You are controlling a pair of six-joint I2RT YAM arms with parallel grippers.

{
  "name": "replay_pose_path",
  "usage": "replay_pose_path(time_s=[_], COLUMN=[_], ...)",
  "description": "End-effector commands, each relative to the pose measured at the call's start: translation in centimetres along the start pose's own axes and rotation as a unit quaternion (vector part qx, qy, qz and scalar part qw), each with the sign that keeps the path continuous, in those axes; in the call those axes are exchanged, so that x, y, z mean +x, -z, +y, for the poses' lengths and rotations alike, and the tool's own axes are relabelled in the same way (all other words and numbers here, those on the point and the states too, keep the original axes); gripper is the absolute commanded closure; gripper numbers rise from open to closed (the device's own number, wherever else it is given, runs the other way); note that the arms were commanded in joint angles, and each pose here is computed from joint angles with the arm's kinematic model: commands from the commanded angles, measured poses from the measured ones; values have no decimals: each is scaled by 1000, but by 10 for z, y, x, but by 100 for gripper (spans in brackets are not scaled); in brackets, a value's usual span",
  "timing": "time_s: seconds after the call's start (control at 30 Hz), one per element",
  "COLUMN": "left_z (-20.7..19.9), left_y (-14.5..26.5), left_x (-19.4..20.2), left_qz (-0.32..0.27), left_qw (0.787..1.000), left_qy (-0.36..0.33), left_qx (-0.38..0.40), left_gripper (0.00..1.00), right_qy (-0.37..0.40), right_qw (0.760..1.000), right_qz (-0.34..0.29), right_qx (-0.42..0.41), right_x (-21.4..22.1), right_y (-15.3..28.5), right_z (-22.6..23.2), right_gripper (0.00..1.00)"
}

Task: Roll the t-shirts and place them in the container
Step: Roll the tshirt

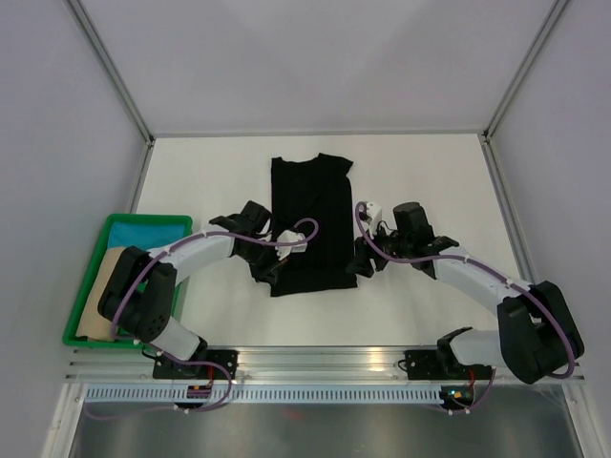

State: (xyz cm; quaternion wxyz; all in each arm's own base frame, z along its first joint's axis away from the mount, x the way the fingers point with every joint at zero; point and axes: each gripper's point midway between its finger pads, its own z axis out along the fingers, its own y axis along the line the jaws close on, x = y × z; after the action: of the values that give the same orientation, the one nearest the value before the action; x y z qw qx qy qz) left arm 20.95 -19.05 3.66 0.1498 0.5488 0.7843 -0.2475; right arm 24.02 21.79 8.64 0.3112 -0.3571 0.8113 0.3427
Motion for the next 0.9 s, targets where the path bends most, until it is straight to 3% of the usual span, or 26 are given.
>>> replay_pose_path(time_s=[0.0,0.2,0.6,0.73,0.83,0.87], left_z=[14,18,22,19,15,13], left_y=[8,9,13,13,13,13], left_x=[-21,-23,-22,-20,-19,-18], left_qz=[-31,-37,-39,-39,-42,-40], left_qw=[999,999,999,999,999,999], left_qy=[-2,6,4,4,3,6], left_qx=[-18,-17,-20,-13,-4,-2], left_gripper=[98,98,98,98,98,98], right_qy=[-29,-33,-144,-151,-164,-167], right_qw=[998,997,989,988,986,985], right_qz=[-47,-49,2,-15,-27,-26], right_qx=[-37,-59,-23,-16,-25,-24], right_x=[-14,-11,17,24,23,23], right_y=[-2,-5,-26,-27,-33,-33], right_z=[16,23,9,10,11,10], right_gripper=[34,32,34,47,88,94])
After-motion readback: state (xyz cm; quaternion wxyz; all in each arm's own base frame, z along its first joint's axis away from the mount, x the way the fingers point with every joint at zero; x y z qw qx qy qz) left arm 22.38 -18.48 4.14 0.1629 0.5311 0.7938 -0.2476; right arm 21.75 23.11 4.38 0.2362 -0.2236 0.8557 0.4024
